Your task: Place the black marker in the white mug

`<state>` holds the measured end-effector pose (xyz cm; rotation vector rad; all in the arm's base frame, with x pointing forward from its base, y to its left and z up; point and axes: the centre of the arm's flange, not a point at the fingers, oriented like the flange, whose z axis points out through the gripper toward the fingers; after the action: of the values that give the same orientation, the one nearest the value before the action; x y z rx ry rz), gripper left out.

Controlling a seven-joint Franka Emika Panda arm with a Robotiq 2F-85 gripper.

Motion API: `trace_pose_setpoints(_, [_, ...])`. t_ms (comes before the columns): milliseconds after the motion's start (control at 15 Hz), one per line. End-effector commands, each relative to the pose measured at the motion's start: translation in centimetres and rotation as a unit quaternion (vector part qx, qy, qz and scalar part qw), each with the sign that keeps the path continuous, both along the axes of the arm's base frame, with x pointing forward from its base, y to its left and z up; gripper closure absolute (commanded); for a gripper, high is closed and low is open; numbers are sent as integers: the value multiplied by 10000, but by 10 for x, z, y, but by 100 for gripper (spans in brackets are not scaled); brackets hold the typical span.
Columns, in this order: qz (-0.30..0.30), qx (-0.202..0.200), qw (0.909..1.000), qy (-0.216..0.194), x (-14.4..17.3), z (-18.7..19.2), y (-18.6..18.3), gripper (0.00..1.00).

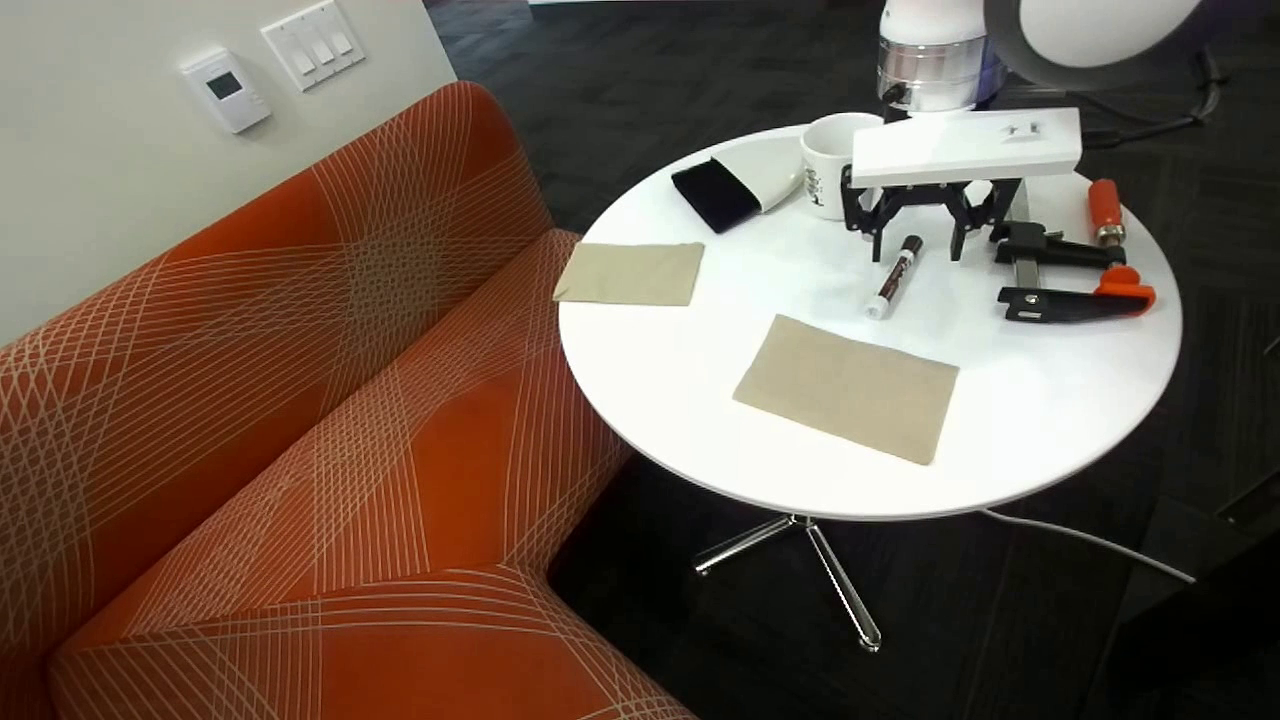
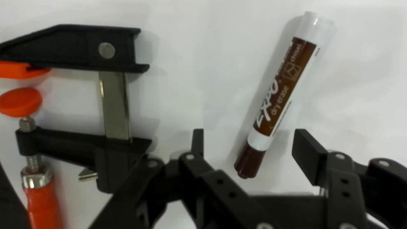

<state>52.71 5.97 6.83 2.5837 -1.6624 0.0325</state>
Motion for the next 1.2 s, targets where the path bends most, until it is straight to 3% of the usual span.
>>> trace_pose_setpoints(0, [-136, -52, 9999, -36, 7, -4, 2, 58])
trace_pose_setpoints(400, [-106, -16, 9999, 55, -3, 11, 9, 100])
trace_pose_setpoints(733, [41, -43, 10000, 40, -18, 59, 27, 95])
trace_pose_setpoints(1133, [-9, -574, 9962, -662, -17, 127, 41, 95])
